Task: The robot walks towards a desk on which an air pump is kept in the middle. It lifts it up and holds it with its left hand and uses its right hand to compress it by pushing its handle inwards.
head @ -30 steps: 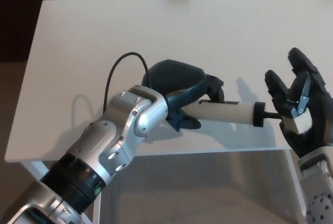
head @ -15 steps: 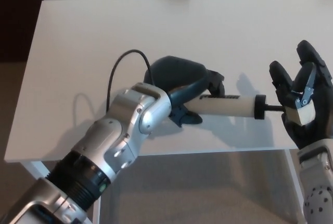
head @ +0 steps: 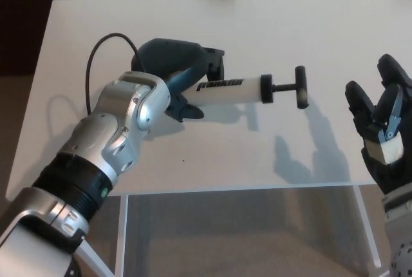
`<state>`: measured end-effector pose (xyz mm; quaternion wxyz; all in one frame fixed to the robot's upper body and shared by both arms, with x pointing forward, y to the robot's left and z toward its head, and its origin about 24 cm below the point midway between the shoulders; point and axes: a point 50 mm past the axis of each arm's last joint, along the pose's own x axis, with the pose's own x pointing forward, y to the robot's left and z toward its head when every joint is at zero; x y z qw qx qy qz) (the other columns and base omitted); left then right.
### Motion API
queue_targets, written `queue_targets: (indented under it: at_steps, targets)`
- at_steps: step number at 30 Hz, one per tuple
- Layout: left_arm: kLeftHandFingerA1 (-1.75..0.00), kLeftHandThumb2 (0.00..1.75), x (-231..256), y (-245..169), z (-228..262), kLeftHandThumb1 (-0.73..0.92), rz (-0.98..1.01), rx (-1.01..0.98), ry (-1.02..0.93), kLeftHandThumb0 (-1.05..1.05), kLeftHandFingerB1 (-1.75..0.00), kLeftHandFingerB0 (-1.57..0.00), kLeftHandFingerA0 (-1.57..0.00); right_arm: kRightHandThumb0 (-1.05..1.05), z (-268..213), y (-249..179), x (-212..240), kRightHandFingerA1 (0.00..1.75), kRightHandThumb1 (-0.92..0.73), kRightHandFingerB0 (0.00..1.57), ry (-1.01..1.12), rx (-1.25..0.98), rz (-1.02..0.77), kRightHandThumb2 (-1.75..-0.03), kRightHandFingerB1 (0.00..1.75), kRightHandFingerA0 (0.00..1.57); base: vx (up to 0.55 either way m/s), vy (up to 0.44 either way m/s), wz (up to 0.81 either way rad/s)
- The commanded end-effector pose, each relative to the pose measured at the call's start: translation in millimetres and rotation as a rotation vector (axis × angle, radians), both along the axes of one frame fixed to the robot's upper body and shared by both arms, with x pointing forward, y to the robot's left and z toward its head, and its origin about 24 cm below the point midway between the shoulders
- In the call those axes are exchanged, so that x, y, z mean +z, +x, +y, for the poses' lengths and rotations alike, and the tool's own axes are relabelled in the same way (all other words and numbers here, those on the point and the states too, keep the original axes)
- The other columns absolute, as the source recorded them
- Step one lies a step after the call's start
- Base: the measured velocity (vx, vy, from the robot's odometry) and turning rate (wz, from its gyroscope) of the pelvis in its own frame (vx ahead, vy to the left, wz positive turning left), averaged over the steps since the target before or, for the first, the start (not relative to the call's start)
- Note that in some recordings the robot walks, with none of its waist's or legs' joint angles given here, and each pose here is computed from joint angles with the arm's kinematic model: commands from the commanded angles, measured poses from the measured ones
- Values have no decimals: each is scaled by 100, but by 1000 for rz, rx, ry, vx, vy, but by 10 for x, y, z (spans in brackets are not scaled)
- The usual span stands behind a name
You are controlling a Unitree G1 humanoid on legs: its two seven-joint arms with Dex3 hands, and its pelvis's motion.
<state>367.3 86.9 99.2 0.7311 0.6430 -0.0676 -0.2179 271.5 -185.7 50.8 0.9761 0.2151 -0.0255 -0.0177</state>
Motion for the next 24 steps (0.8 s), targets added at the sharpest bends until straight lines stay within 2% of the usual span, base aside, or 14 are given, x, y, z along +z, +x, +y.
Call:
queue_targets:
  at_steps: [1,4,5,9,10,11,12,14,15,18,19,24]
  targets:
    - [-153,60,8,19,-118,62,-44,-24,-5,-24,-51,-72,-71,-90,-39,-77,75,32,-76,9,-13,4,-49,-111,21,9,0,0,0]
    - [-157,60,-9,30,-186,67,-4,-9,-17,-24,-55,-71,-67,-89,-41,-108,107,30,-75,9,4,5,-64,-110,21,9,0,0,0]
    - [-156,63,-11,28,-199,69,0,-9,-19,-28,-49,-69,-72,-89,-43,-114,111,30,-76,8,4,5,-66,-110,21,9,0,0,0]
    - [-152,64,-18,13,-276,74,-14,-32,-19,-25,-48,-68,-76,-89,-33,-142,152,32,-76,9,-10,6,-84,-110,21,9,0,0,0]
    - [-115,61,-33,1,-294,72,11,-51,-62,-30,-44,-56,-79,-88,-30,-150,168,32,-76,9,-16,6,-91,-110,22,9,0,0,0]
    - [-115,61,-41,-8,-302,72,30,-64,-94,-30,-44,-56,-79,-88,-28,-156,177,32,-76,9,-20,7,-95,-110,22,9,0,0,0]
    - [-11,94,-72,-1,-333,59,121,-49,-22,-85,-12,0,0,-88,-29,-166,203,31,-77,8,-34,9,-108,-110,21,9,0,0,0]
    - [-11,94,-77,3,-338,59,141,-40,7,-85,-12,0,0,-88,-29,-168,208,31,-77,8,-37,10,-111,-110,21,9,0,0,0]
    - [0,93,-91,-1,-344,58,152,-30,26,-97,0,0,0,-88,-28,-174,214,28,-78,7,-44,14,-118,-111,19,8,0,0,0]
    - [-1,94,-95,-5,-360,59,162,-13,32,-99,0,0,0,-89,-45,-192,236,30,-77,8,-67,13,-137,-111,20,8,0,0,0]
    - [0,91,-82,0,-348,56,156,-5,27,-97,0,0,0,-84,-58,-201,255,27,-90,8,-82,4,-146,-69,22,11,0,0,0]
    - [0,91,33,37,-252,54,137,29,-55,-96,0,0,0,-84,-100,-254,370,26,-92,9,-117,-10,-192,-70,22,10,0,0,0]
